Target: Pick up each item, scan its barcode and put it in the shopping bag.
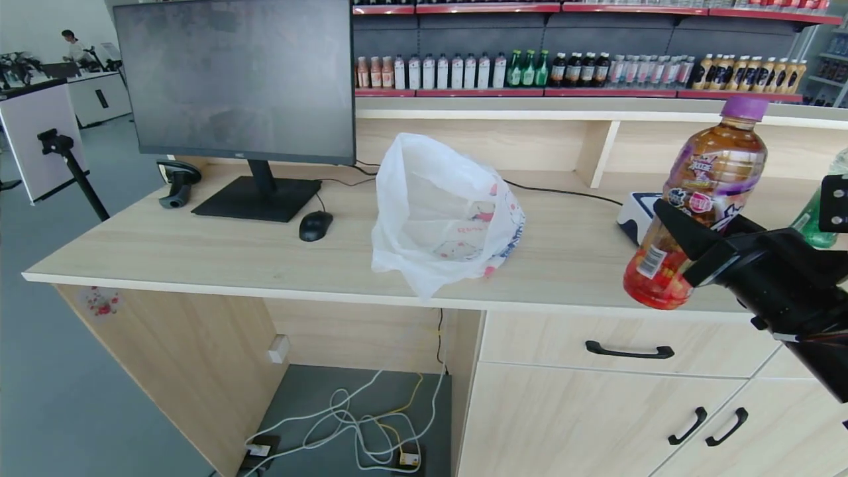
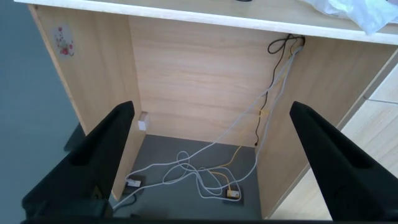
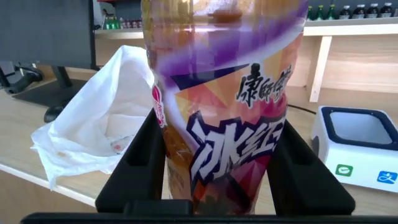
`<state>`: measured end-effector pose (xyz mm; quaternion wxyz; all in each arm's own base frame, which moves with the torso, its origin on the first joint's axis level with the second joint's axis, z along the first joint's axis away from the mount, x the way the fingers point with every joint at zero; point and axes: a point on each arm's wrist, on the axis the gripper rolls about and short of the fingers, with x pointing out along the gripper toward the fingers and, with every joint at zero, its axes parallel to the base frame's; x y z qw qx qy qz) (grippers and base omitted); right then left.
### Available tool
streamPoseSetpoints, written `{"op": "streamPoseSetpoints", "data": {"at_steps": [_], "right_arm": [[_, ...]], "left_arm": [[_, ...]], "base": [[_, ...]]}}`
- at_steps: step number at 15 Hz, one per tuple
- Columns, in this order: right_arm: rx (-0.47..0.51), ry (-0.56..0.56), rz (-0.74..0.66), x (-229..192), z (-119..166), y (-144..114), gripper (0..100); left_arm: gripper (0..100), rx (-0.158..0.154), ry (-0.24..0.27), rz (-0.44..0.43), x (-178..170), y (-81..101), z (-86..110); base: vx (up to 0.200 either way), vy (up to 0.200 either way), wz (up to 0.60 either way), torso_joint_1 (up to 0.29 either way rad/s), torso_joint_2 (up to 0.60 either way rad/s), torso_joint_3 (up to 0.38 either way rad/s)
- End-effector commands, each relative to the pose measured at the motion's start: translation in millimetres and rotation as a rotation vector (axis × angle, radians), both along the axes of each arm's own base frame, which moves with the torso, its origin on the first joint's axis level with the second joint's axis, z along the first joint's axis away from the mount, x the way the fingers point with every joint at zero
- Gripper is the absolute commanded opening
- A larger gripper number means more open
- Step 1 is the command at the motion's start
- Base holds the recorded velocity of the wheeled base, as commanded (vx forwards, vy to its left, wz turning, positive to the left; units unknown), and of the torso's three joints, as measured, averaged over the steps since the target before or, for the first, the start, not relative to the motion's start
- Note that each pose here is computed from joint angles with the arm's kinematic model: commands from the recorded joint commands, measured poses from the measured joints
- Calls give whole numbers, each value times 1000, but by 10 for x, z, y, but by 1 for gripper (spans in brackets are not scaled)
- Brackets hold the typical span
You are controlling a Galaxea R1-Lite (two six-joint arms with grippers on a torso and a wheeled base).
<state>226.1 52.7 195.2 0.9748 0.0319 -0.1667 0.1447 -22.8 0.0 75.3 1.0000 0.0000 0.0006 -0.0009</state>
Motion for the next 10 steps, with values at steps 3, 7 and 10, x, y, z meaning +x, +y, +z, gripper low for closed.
{"op": "streamPoseSetpoints", "data": {"at_steps": [3, 7, 10], "right_arm": [[2, 0, 16, 5, -2, 37, 0], [7, -21, 27, 20, 47, 67, 0], [8, -25, 28, 10, 58, 68, 0]], "left_arm": [[100, 0, 0, 0, 0, 0, 0], [100, -6, 0, 0, 0, 0, 0], [100, -6, -1, 0, 0, 0, 1]], "base": [[0, 0, 0, 0, 0, 0], [50, 0, 0, 1, 2, 2], [200, 0, 0, -2, -2, 6]]}}
